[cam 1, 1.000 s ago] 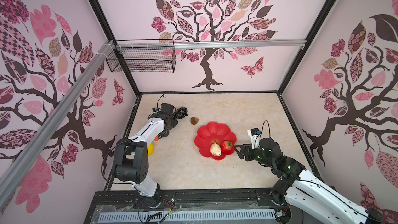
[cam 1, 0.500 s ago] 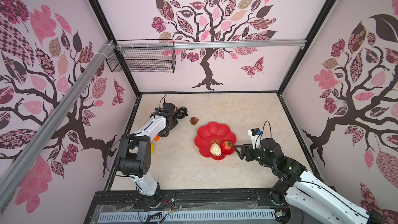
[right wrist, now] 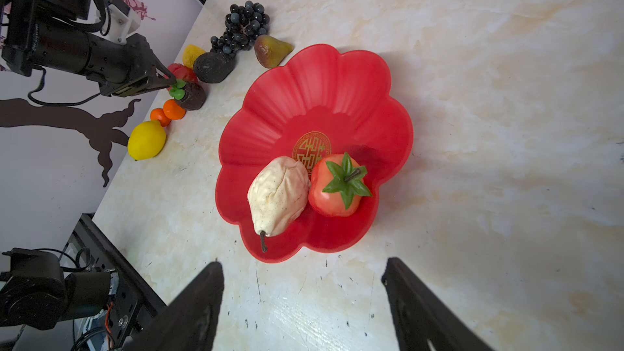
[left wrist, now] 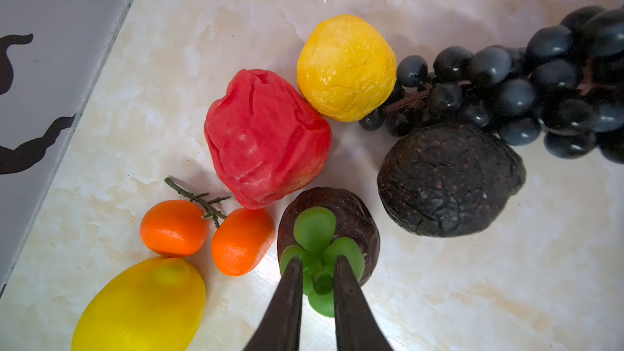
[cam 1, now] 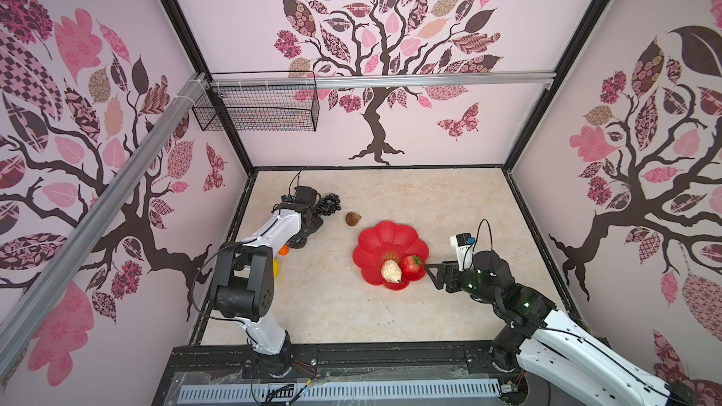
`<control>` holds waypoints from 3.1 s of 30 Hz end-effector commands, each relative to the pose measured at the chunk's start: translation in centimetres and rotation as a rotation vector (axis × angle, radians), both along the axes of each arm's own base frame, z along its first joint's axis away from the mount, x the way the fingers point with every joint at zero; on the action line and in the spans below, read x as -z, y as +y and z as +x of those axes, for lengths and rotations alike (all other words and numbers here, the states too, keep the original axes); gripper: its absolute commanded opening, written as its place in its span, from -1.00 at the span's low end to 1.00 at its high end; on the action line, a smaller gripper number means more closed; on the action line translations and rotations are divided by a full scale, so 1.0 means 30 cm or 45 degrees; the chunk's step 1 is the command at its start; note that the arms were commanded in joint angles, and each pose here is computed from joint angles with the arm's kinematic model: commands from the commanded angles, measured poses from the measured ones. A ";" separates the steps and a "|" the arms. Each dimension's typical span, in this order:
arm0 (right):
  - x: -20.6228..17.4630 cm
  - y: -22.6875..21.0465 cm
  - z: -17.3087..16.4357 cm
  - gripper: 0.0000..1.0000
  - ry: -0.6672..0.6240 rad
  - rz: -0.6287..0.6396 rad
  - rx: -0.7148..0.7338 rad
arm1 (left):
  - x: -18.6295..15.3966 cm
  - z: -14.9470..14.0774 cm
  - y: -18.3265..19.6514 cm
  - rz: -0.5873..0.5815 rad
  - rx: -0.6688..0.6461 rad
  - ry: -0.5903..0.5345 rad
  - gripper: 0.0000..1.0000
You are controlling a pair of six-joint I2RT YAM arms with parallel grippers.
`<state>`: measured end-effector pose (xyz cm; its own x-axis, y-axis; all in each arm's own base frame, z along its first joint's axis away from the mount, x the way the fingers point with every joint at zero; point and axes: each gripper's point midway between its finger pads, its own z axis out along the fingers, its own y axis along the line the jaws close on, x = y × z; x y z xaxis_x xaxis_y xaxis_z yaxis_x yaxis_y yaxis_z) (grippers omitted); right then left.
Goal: Arrange fruit in a fruit bowl
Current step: Pick up the fruit from the top-left of the table, then place the fruit in the fruit bowl.
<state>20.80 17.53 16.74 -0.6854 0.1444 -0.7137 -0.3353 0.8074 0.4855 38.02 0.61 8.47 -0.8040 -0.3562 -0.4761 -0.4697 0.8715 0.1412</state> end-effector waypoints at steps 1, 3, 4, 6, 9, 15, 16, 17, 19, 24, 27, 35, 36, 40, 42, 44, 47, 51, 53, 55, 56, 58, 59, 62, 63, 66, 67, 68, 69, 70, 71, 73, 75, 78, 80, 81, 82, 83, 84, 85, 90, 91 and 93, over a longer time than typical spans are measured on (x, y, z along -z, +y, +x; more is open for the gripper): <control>0.004 -0.010 -0.001 0.57 -0.002 -0.023 0.004 | -0.019 0.044 -0.002 -0.014 -0.011 -0.035 -0.61; 0.007 -0.010 -0.003 0.57 0.001 -0.026 0.003 | -0.017 0.044 -0.003 -0.013 -0.010 -0.033 -0.61; 0.008 -0.011 -0.003 0.57 0.002 -0.027 0.003 | -0.017 0.044 0.000 -0.014 -0.013 -0.033 -0.61; 0.011 -0.011 -0.004 0.57 0.005 -0.027 0.004 | -0.017 0.045 -0.003 -0.017 -0.009 -0.033 -0.62; 0.012 -0.010 -0.003 0.57 0.005 -0.026 0.003 | -0.019 0.046 -0.003 -0.019 -0.010 -0.038 -0.67; 0.011 -0.010 -0.002 0.58 0.005 -0.026 0.004 | -0.024 0.036 -0.007 -0.037 -0.014 -0.044 -0.78; 0.011 -0.009 -0.003 0.58 0.006 -0.026 0.002 | -0.027 0.034 -0.006 -0.039 -0.017 -0.050 -0.80; 0.011 -0.009 -0.003 0.58 0.006 -0.026 0.002 | -0.030 0.029 -0.006 -0.039 -0.017 -0.052 -0.81; 0.011 -0.010 -0.002 0.58 0.005 -0.026 0.004 | -0.036 0.023 -0.006 -0.045 -0.020 -0.061 -0.84; 0.010 -0.009 -0.002 0.59 0.006 -0.023 0.003 | -0.047 -0.002 -0.020 -0.080 -0.021 -0.083 -0.91; 0.010 -0.010 -0.001 0.60 0.005 -0.027 0.007 | -0.066 -0.024 -0.023 -0.099 -0.022 -0.122 -0.92; 0.019 -0.030 0.014 0.66 -0.005 -0.066 0.050 | -0.158 -0.110 -0.094 -0.097 0.059 -0.180 -0.98; 0.030 -0.042 0.022 0.68 -0.002 -0.093 0.073 | -0.175 -0.128 -0.114 -0.094 0.081 -0.187 -0.99; 0.057 -0.084 0.044 0.74 0.021 -0.174 0.166 | -0.237 -0.187 -0.196 -0.116 0.197 -0.222 -1.00; 0.050 -0.084 0.049 0.75 0.006 -0.162 0.175 | -0.277 -0.218 -0.244 -0.120 0.266 -0.232 -1.00; 0.042 -0.081 0.052 0.76 -0.006 -0.141 0.178 | -0.316 -0.244 -0.290 -0.072 0.348 -0.235 -1.00; 0.041 -0.074 0.056 0.77 -0.007 -0.134 0.173 | -0.350 -0.275 -0.389 -0.039 0.502 -0.190 -1.00; 0.048 -0.077 0.062 0.77 0.008 -0.148 0.190 | -0.376 -0.319 -0.543 -0.018 0.714 -0.136 -1.00; 0.053 -0.088 0.067 0.77 0.020 -0.163 0.215 | -0.376 -0.336 -0.620 -0.027 0.804 -0.113 -1.00; 0.057 -0.087 0.065 0.77 0.028 -0.154 0.218 | -0.361 -0.351 -0.686 -0.051 0.878 -0.078 -1.00; 0.056 -0.084 0.063 0.77 0.030 -0.142 0.217 | -0.348 -0.359 -0.718 -0.064 0.912 -0.051 -1.00; 0.056 -0.080 0.060 0.77 0.034 -0.125 0.215 | -0.323 -0.372 -0.765 -0.078 0.962 0.000 -1.00; 0.055 -0.081 0.058 0.78 0.036 -0.119 0.216 | -0.312 -0.376 -0.782 -0.073 0.980 0.022 -1.00; 0.053 -0.083 0.052 0.78 0.036 -0.112 0.213 | -0.277 -0.379 -0.822 -0.078 1.027 0.075 -1.00; 0.052 -0.083 0.050 0.78 0.035 -0.110 0.209 | -0.266 -0.380 -0.835 -0.086 1.044 0.088 -1.00; 0.059 -0.079 0.040 0.78 0.045 -0.102 0.193 | -0.242 -0.375 -0.861 -0.088 1.065 0.117 -1.00; 0.063 -0.078 0.037 0.78 0.049 -0.099 0.190 | -0.235 -0.372 -0.866 -0.088 1.066 0.124 -1.00; 0.067 -0.078 0.035 0.78 0.051 -0.096 0.188 | -0.230 -0.368 -0.872 -0.088 1.064 0.125 -1.00; 0.071 -0.078 0.032 0.78 0.055 -0.093 0.187 | -0.222 -0.365 -0.876 -0.086 1.066 0.129 -1.00; 0.071 -0.077 0.031 0.78 0.056 -0.088 0.185 | -0.213 -0.363 -0.881 -0.085 1.068 0.133 -1.00; 0.075 -0.076 0.028 0.78 0.059 -0.084 0.182 | -0.208 -0.361 -0.883 -0.083 1.066 0.134 -1.00; 0.080 -0.074 0.025 0.78 0.064 -0.080 0.178 | -0.197 -0.356 -0.889 -0.084 1.062 0.135 -1.00; 0.082 -0.073 0.023 0.78 0.068 -0.077 0.175 | -0.183 -0.350 -0.893 -0.076 1.059 0.140 -1.00; 0.084 -0.074 0.019 0.78 0.069 -0.076 0.171 | -0.162 -0.339 -0.901 -0.066 1.052 0.145 -1.00; 0.087 -0.077 0.018 0.78 0.070 -0.079 0.174 | -0.150 -0.330 -0.907 -0.060 1.049 0.143 -1.00; 0.085 -0.076 0.018 0.78 0.068 -0.077 0.173 | -0.145 -0.325 -0.908 -0.052 1.048 0.143 -1.00; 0.085 -0.077 0.017 0.78 0.068 -0.076 0.174 | -0.140 -0.319 -0.908 -0.042 1.043 0.144 -1.00; 0.086 -0.077 0.017 0.78 0.068 -0.077 0.174 | -0.136 -0.315 -0.909 -0.032 1.043 0.146 -1.00; 0.086 -0.077 0.016 0.78 0.068 -0.077 0.173 | -0.132 -0.312 -0.909 -0.026 1.038 0.145 -1.00; 0.087 -0.079 0.016 0.79 0.068 -0.079 0.175 | -0.126 -0.308 -0.910 -0.019 1.038 0.146 -1.00; 0.086 -0.082 0.015 0.79 0.066 -0.077 0.180 | -0.093 -0.297 -0.913 0.006 1.035 0.163 -0.98; 0.086 -0.083 0.015 0.79 0.067 -0.078 0.182 | -0.089 -0.296 -0.915 0.007 1.035 0.165 -0.97; 0.087 -0.083 0.015 0.79 0.067 -0.080 0.181 | -0.084 -0.293 -0.920 0.006 1.038 0.164 -0.94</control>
